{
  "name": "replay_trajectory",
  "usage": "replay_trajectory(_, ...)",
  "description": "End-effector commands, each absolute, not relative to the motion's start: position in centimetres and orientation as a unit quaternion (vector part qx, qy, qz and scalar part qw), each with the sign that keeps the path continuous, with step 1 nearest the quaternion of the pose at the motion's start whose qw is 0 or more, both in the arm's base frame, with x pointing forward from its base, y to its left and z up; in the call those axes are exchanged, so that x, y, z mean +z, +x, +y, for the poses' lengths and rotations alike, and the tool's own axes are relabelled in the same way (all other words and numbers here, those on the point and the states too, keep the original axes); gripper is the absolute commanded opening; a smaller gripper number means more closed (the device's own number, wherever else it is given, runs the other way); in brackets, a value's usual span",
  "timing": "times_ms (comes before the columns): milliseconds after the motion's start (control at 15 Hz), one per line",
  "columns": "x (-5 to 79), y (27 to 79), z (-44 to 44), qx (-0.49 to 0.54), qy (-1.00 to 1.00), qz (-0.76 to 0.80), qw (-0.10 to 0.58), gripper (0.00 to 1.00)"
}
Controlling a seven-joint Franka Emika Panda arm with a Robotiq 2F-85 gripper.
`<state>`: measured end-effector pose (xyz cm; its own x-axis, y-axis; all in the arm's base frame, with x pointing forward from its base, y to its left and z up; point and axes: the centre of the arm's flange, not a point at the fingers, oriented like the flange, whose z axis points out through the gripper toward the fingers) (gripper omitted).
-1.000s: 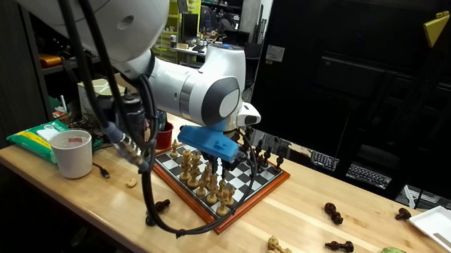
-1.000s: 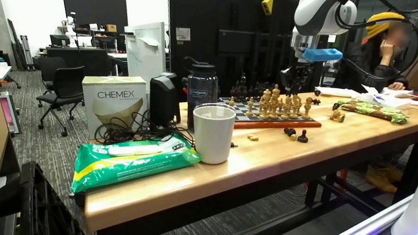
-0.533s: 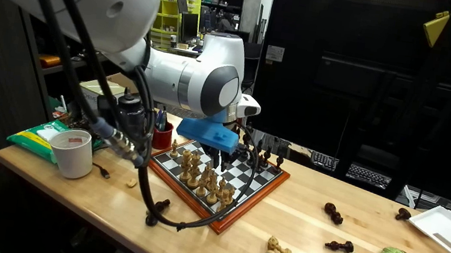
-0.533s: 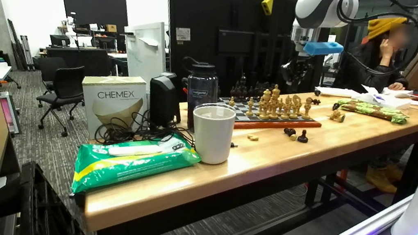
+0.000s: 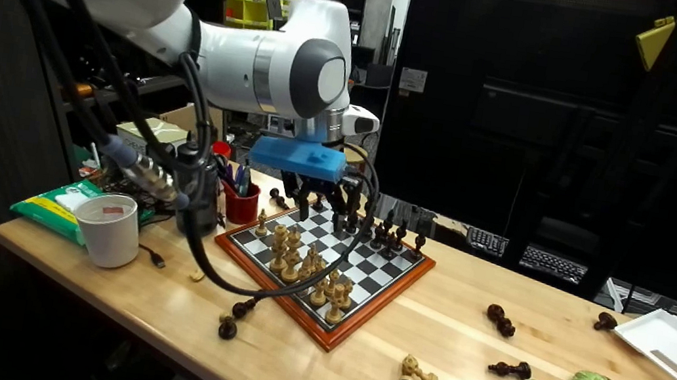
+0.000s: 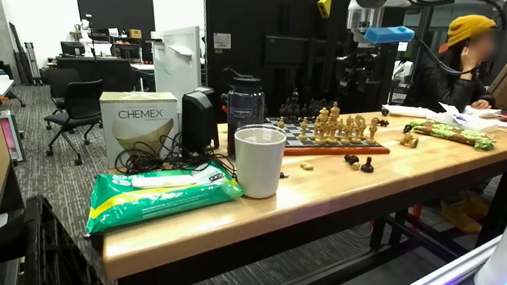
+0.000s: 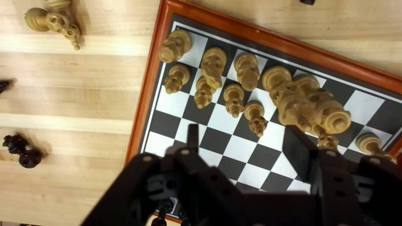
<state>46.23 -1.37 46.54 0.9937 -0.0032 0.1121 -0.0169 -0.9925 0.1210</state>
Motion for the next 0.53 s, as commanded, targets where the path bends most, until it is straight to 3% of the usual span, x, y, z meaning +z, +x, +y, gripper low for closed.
replay_trajectory(0, 50.4, 46.6, 0.9, 0.027, 0.998, -0.014, 0.046, 0.98)
replay_trajectory(467, 54.3, 46.2, 4.4, -0.012, 1.000, -0.024, -0.016, 1.00)
